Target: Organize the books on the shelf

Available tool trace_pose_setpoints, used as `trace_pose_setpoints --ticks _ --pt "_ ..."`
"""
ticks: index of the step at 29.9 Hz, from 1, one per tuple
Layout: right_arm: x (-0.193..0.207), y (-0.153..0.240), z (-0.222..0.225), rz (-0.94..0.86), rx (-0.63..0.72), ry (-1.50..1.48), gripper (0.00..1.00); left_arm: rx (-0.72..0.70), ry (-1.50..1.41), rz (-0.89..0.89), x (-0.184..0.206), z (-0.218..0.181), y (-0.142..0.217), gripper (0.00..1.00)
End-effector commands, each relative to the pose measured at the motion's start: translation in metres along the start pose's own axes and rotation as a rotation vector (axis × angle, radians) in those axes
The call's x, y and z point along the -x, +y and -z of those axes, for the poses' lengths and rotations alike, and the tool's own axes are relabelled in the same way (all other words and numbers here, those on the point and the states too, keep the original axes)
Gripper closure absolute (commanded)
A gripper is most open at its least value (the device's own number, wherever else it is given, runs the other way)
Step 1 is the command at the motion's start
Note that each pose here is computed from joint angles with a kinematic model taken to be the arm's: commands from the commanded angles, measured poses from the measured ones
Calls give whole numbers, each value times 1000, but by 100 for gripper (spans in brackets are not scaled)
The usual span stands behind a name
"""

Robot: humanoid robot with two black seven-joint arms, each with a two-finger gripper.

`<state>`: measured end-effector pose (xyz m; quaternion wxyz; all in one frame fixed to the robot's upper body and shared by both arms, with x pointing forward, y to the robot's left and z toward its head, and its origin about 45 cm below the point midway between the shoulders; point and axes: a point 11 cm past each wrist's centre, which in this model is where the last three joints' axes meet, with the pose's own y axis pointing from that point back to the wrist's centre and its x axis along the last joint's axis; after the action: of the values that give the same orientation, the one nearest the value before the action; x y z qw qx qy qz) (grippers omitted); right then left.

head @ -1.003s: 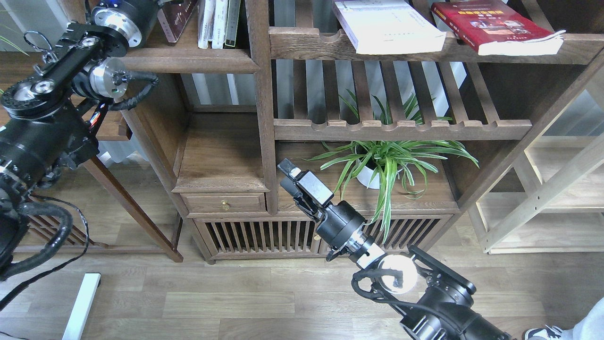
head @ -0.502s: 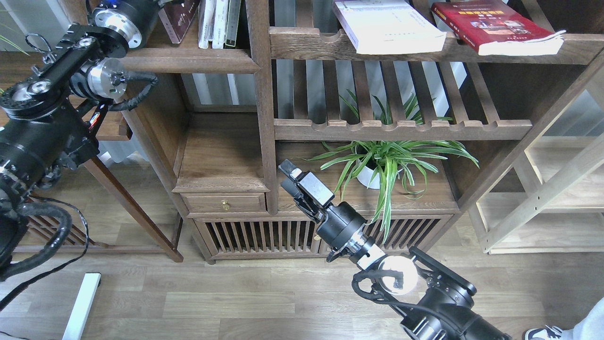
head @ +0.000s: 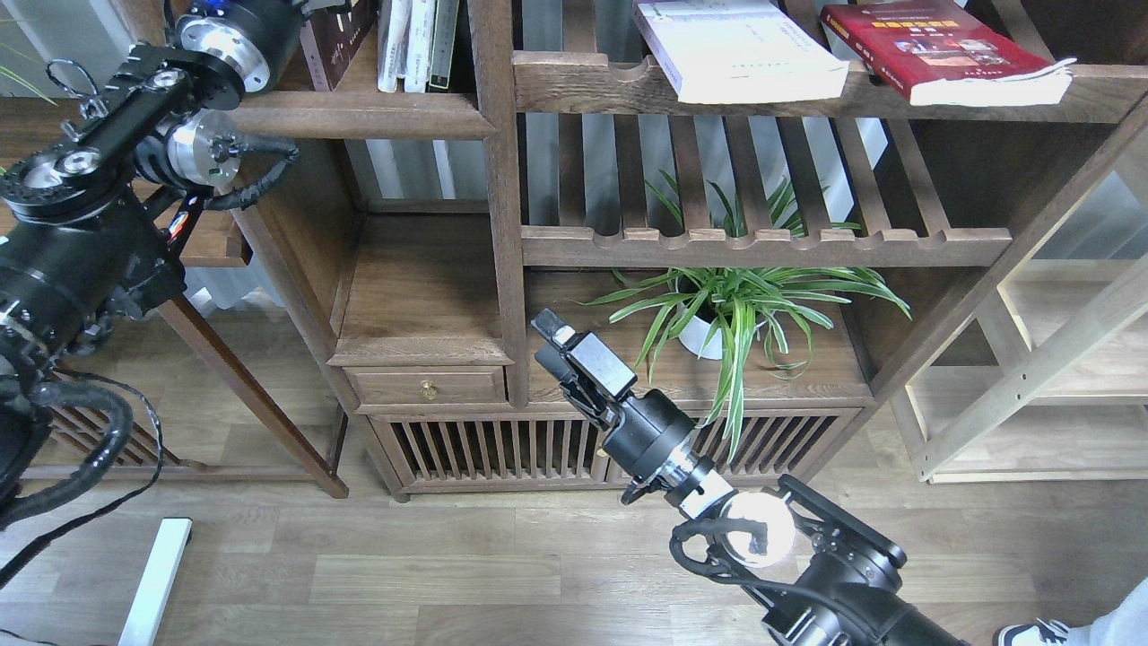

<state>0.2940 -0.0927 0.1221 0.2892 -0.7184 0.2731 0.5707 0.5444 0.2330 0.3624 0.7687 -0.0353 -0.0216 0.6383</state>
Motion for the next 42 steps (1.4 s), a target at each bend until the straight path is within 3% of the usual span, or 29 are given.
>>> trace_pose_setpoints --ticks 1,29,42 --pt "0 0 -1 1 1 0 2 4 0 3 1 -1 0 68" --pt "-4 7 -8 -10 2 -19 2 145 14 58 32 -87 -20 68" --pt "-4 7 -8 -10 8 -12 2 179 34 65 36 -108 -21 68"
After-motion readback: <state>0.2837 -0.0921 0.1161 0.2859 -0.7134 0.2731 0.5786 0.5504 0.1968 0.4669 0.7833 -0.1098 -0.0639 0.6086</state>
